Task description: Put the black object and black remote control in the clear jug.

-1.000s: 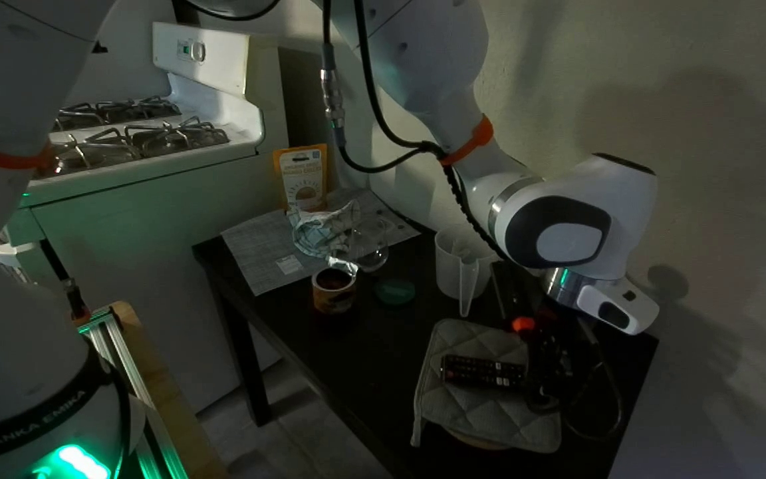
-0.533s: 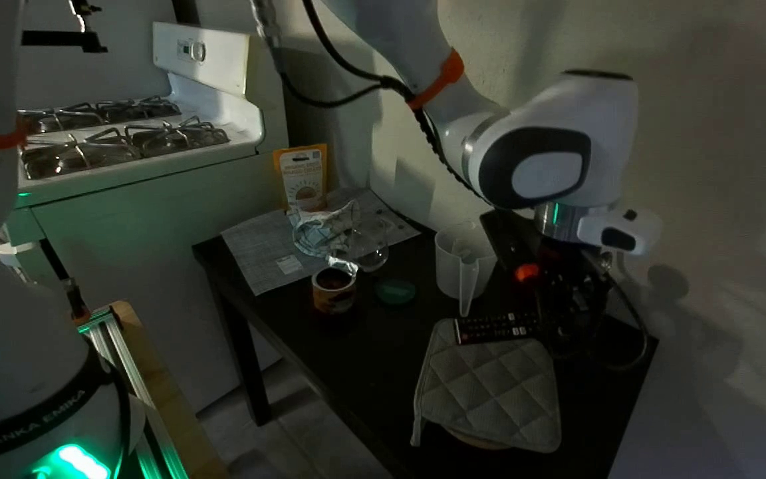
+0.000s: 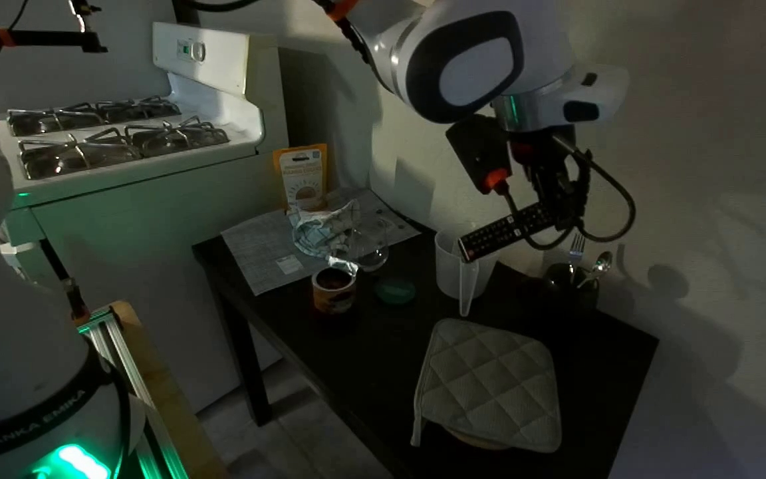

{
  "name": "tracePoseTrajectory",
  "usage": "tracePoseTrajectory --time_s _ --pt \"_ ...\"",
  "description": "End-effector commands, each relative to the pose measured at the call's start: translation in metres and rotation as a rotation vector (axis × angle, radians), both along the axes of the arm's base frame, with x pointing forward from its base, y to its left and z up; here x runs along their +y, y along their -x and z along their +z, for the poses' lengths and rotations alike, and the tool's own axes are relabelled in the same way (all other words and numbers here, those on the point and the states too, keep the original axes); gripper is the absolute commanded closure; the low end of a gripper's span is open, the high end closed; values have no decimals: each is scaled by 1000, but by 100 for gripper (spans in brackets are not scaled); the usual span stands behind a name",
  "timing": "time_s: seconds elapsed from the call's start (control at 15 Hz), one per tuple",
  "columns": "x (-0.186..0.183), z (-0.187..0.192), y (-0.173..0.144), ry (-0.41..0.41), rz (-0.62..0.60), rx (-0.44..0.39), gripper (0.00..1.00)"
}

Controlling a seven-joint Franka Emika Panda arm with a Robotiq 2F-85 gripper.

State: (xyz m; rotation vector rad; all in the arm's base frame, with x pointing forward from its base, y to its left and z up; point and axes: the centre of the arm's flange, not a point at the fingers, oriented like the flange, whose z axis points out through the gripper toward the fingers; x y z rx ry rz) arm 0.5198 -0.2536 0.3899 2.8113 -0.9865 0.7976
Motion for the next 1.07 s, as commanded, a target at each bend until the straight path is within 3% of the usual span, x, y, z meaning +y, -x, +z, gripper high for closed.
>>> tracePoseTrajectory --time_s 0.0,0.33,0.6,0.8,1.0 --pt "59 -20 25 49 50 -197 77" --pt "109 -31 18 198 131 -460 77" --pt "110 -74 21 313 131 -448 77" --pt "107 -114 19 334 123 -454 77" --pt "123 -112 29 351 148 -512 77"
